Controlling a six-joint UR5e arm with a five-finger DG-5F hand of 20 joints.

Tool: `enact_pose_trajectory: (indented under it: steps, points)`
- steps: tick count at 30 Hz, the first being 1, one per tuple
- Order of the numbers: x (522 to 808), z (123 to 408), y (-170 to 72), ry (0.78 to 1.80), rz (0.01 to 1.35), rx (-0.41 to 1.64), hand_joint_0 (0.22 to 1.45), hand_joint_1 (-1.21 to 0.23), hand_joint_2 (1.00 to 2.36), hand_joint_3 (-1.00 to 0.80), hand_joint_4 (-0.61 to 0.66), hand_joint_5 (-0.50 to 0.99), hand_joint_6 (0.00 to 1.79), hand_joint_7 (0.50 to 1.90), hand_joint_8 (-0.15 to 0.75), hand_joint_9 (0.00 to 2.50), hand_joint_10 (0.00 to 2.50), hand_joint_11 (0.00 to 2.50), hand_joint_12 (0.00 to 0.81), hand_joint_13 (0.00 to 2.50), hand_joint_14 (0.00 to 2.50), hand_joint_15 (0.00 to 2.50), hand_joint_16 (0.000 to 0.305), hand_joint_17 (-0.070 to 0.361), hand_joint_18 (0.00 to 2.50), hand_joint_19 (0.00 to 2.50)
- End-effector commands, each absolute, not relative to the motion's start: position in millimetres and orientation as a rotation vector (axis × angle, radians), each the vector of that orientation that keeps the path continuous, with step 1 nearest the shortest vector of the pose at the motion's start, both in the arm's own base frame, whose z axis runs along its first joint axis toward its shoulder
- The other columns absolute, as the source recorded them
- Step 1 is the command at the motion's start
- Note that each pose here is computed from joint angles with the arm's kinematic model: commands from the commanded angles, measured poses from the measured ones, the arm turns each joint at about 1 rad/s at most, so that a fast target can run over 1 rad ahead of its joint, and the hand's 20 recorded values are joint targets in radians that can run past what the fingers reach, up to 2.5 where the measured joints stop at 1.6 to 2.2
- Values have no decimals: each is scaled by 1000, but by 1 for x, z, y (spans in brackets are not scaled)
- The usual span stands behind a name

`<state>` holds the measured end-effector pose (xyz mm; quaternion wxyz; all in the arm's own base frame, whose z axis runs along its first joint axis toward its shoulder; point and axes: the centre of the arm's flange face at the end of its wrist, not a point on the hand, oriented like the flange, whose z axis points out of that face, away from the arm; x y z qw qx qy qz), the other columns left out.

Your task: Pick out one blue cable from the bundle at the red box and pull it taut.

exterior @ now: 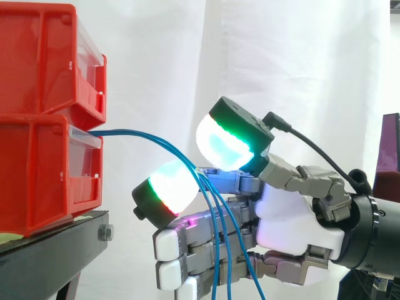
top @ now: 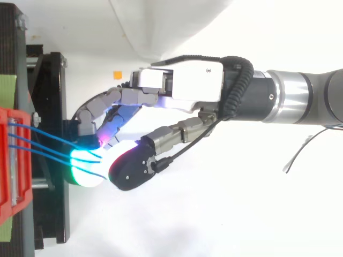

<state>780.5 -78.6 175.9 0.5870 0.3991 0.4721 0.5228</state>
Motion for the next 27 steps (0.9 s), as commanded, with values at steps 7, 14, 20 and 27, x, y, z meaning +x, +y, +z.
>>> enact_pose_trajectory:
  steps: [7,14,20,27]
  points:
    - [783,180,-81,1103,1228,916,585,-605,1013,-218,179,-105,874,899,337,926,22,504,412,861,19,520,58,130,666,602]
    - [782,181,-81,1111,1235,909,594,-662,1012,-179,156,-103,898,874,343,972,23,554,424,887,19,524,60,135,698,596]
    - [782,181,-83,1112,1237,909,608,-689,1013,-160,112,-98,904,873,341,1011,22,589,418,909,21,538,60,134,723,605]
    - [784,186,-86,1115,1254,899,612,-706,1013,-148,98,-96,903,886,338,1034,24,596,421,926,20,553,60,134,737,604]
